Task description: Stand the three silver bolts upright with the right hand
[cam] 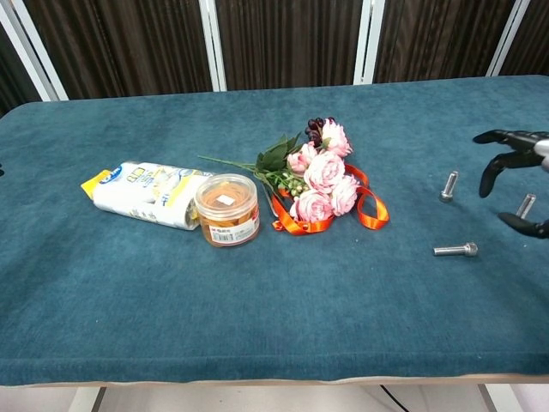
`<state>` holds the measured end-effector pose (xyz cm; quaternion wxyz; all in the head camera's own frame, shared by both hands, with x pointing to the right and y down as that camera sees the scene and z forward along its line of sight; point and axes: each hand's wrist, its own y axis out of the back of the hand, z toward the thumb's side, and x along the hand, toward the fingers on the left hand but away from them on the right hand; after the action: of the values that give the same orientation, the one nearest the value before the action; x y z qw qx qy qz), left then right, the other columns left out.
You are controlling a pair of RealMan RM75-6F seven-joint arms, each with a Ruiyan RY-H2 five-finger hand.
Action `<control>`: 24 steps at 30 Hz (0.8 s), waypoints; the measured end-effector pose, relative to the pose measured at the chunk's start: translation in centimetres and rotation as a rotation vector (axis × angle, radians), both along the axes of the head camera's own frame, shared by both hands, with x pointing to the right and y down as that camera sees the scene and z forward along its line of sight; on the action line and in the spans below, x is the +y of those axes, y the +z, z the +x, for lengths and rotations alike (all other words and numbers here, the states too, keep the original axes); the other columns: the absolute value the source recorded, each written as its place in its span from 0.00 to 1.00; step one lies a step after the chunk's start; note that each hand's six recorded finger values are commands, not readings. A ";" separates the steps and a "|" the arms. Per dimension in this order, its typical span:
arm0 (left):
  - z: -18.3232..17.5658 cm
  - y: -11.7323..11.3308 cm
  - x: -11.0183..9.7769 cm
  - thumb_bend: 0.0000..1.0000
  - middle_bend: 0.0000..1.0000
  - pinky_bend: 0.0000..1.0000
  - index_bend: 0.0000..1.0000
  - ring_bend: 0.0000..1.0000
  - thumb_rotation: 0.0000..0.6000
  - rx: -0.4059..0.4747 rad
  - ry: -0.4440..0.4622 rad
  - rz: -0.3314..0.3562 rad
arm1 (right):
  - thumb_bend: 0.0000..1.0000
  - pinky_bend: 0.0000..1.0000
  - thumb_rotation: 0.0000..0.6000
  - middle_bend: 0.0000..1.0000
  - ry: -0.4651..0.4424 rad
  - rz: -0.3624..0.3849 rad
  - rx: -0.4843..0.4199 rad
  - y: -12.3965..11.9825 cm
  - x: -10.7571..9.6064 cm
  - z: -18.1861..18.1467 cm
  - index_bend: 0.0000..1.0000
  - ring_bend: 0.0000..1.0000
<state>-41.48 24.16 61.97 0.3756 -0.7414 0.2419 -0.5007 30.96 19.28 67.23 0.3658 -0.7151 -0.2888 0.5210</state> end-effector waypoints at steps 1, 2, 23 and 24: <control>0.0 0.0 0.0 0.37 0.00 0.00 0.00 0.00 1.00 0.001 0.000 0.000 | 0.36 0.00 1.00 0.03 -0.021 0.005 0.014 0.0 0.2 -0.5 0.44 0.00; 0.0 0.0 0.1 0.37 0.00 0.00 0.00 0.00 1.00 0.002 0.000 0.001 | 0.36 0.00 1.00 0.03 -0.042 0.011 0.028 -0.1 0.4 -1.0 0.44 0.00; -0.9 -0.6 0.1 0.37 0.00 0.00 0.00 0.00 1.00 0.006 -0.016 0.011 | 0.36 0.00 1.00 0.03 -0.137 -0.031 0.175 4.0 1.7 -7.2 0.46 0.00; -0.9 -0.6 0.1 0.37 0.00 0.00 0.00 0.00 1.00 0.007 -0.016 0.011 | 0.36 0.00 1.00 0.03 -0.132 -0.033 0.177 4.1 1.6 -7.0 0.46 0.00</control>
<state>-42.39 24.29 61.41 0.3747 -0.7391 0.2518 -0.5000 23.94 20.91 71.30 0.4118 -0.6898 -0.1990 0.5614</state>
